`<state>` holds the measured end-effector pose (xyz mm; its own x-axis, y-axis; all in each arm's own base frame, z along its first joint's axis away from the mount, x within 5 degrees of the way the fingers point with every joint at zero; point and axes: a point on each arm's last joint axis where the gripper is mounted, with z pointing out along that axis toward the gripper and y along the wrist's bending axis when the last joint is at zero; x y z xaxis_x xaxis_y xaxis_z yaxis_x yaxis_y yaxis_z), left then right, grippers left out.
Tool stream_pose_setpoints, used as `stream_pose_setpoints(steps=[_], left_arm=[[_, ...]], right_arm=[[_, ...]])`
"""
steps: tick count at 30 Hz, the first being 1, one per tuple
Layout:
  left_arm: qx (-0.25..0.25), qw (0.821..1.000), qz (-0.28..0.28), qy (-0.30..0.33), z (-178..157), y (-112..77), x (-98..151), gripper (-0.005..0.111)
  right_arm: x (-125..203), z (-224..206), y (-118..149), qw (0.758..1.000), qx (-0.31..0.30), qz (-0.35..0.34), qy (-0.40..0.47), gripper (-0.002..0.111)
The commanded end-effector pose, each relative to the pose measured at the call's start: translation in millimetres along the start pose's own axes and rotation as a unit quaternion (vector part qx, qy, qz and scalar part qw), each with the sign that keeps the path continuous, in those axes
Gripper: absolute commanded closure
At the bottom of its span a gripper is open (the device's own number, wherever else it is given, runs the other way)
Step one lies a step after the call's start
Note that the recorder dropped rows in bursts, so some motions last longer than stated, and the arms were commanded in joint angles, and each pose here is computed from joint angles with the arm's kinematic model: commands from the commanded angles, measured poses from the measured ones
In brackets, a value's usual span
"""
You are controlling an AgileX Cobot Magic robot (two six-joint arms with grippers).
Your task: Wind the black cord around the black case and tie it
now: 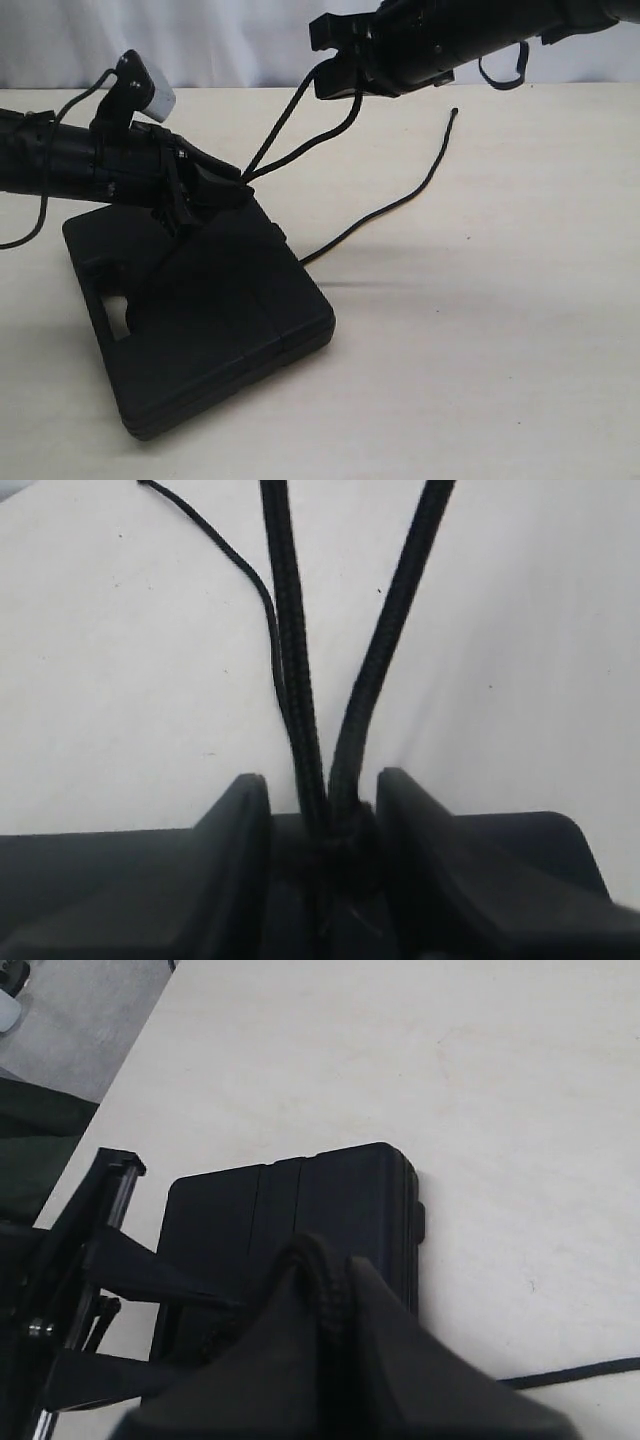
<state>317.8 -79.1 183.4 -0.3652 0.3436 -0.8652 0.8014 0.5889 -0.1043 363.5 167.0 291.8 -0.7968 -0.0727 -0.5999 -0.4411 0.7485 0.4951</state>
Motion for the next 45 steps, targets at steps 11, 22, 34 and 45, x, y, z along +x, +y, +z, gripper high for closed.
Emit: stream_pose_setpoints(steps=[11,22,34,45], left_arm=[[0.015,1.0,-0.001,-0.009,11.5,7.1,2.5,0.093],[-0.003,1.0,0.003,-0.001,11.5,11.5,1.8,0.107],[0.027,0.998,0.045,0.031,11.2,6.4,7.7,0.107],[0.028,0.998,0.05,0.036,11.1,6.3,8.7,0.107]], right_arm=[[1.0,-3.7,3.7,1.0,-0.007,-0.022,0.011,0.102],[-1.0,-10.1,-4.3,1.0,0.003,-0.005,0.011,0.046],[7.5,-54.2,-107.4,0.946,0.308,0.078,0.068,0.039],[5.5,85.9,-182.6,0.908,0.388,0.09,0.125,0.044]])
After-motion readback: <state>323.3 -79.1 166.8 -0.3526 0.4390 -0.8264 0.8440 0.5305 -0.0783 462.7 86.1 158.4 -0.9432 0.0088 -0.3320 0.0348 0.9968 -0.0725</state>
